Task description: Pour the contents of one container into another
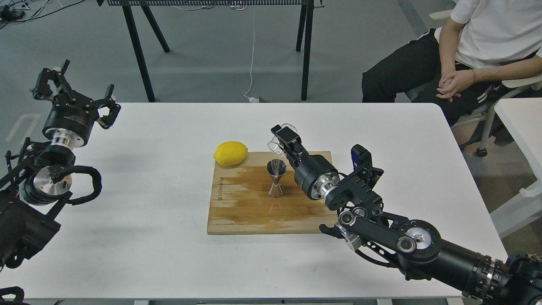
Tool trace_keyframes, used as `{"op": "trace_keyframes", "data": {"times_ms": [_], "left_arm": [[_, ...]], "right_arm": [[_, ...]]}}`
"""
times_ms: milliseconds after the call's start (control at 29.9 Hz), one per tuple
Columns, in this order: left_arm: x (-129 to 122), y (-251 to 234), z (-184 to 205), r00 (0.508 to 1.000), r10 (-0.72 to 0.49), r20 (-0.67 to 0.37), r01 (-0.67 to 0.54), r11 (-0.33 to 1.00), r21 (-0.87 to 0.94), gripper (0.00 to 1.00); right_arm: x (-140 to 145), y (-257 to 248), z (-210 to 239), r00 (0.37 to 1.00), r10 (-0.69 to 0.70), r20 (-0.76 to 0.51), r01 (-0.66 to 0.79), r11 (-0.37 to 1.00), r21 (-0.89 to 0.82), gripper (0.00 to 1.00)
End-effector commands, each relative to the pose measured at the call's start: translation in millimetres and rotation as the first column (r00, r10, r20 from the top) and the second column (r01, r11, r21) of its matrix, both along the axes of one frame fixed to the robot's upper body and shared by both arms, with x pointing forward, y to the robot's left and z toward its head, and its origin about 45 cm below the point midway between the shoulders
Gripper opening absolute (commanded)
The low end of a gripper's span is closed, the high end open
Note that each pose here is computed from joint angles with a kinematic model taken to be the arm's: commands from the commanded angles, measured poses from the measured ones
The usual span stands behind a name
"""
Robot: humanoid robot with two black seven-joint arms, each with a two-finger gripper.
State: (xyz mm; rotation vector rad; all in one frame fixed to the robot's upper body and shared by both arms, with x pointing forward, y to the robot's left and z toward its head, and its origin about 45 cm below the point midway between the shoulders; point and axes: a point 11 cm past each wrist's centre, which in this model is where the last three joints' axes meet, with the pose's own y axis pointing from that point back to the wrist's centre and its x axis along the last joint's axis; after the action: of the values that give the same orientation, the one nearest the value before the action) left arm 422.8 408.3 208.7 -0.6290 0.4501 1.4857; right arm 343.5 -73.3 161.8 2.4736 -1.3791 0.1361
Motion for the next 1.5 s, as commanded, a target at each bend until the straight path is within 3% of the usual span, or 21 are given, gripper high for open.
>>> {"op": "trace_keyframes", "data": {"times_ms": [0,1068,1269,1469], "left_arm": [[-0.1,0.6,0.4,1.0,0.001,0.0,-0.001,1.0,0.001,1.0],[-0.1,1.1,0.9,1.0,0.005,0.005,-0.005,1.0,-0.001,1.0],[1.4,8.6,8.6,0.999,0.034,0.026,-0.033,0.999,-0.025,1.0],[2.5,10.6,12.1,0.999,0.037,0.033,-0.036,0.999,-0.032,1.0]], "right_arm": [[-0.4,0.1,-4.6,1.0,0.011,0.002,-0.011,1.0,-0.026,0.34],[1.7,4.0,5.1,0.99,0.087,0.111,-0.073,0.99,-0.12,0.34],[3.9,-16.7,3.0,0.997,0.04,0.066,-0.033,0.994,-0.102,0.34],[10.7,-45.8,20.0,0.988,-0.095,-0.119,0.109,0.986,0.122,0.35]]}}
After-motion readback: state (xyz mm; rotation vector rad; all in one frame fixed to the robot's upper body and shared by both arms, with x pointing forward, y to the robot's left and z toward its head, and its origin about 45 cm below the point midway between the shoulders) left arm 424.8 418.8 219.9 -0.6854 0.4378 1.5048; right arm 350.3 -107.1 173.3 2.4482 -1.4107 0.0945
